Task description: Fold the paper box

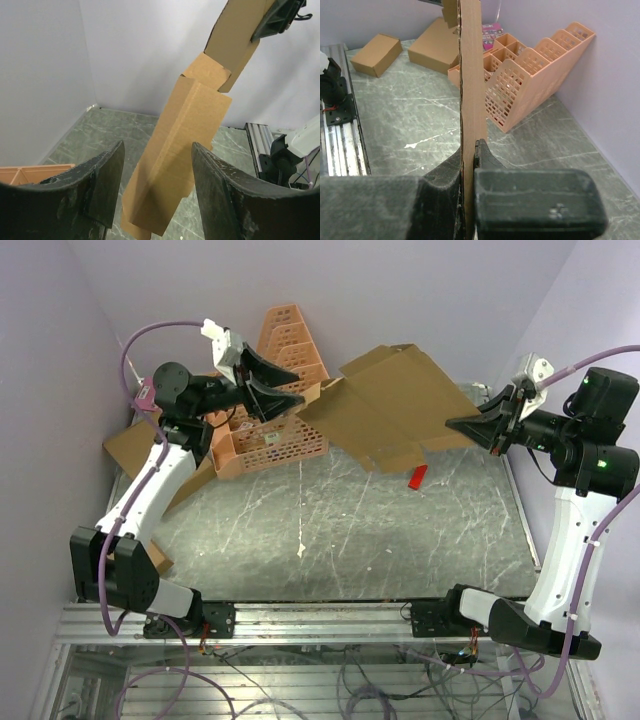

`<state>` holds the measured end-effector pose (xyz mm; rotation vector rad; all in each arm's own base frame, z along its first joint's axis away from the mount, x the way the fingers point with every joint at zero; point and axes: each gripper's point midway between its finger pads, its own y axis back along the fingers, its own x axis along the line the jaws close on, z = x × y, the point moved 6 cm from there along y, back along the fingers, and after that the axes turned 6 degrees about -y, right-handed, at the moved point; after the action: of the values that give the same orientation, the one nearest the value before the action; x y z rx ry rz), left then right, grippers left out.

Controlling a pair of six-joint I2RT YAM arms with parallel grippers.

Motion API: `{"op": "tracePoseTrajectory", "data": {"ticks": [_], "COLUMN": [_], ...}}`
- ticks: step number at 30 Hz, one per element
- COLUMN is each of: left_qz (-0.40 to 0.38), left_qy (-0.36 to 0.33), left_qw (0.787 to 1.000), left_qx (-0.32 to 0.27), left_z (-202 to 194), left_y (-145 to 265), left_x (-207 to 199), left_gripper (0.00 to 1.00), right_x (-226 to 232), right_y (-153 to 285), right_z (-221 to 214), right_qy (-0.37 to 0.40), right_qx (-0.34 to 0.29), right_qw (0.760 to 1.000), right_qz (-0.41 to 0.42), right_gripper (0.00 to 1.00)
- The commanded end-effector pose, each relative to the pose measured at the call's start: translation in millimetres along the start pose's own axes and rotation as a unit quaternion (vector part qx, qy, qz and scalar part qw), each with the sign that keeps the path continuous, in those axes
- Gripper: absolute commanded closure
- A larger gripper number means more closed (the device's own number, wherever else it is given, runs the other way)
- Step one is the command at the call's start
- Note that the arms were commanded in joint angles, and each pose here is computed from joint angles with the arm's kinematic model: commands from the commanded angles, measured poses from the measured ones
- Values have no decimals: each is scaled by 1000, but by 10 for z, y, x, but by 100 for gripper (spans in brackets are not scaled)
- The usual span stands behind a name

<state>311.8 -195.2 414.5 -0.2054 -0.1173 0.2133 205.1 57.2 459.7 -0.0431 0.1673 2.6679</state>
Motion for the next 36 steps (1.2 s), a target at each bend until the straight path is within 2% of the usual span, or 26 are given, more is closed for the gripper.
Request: {"op": "tracePoseTrajectory", "data": {"ticks": [1, 7, 11, 20, 27, 29, 36], "left_qz": [-34, -4, -5, 1, 38, 39, 13], "left_qy": [-26, -49, -63, -116, -186, -190, -174], "left_qw": [999, 998, 997, 993, 982, 980, 982], "left_qx": [-1, 34, 33, 5, -25, -37, -71], "left_z": [8, -90, -57, 153, 366, 424, 556], "left_y": [-14, -78, -143, -171, -133, -138, -184], "left_x": [-82, 24, 67, 88, 86, 72, 22], "left_gripper": [33, 30, 30, 30, 20, 19, 18], "right_x": [46, 96, 125, 132, 160, 166, 289], "right_y": [-2, -13, -22, -35, -49, -51, -11], "right_z": [91, 129, 153, 139, 149, 195, 172], "right_qy": [6, -1, -6, -12, -25, -11, -60], "right_qx": [-15, -27, -36, -39, -48, -56, -42], "right_qw": [1000, 999, 998, 998, 995, 994, 989], "right_qz": [16, 34, 47, 55, 79, 91, 126], "right_gripper": [100, 100, 100, 100, 100, 100, 100]}}
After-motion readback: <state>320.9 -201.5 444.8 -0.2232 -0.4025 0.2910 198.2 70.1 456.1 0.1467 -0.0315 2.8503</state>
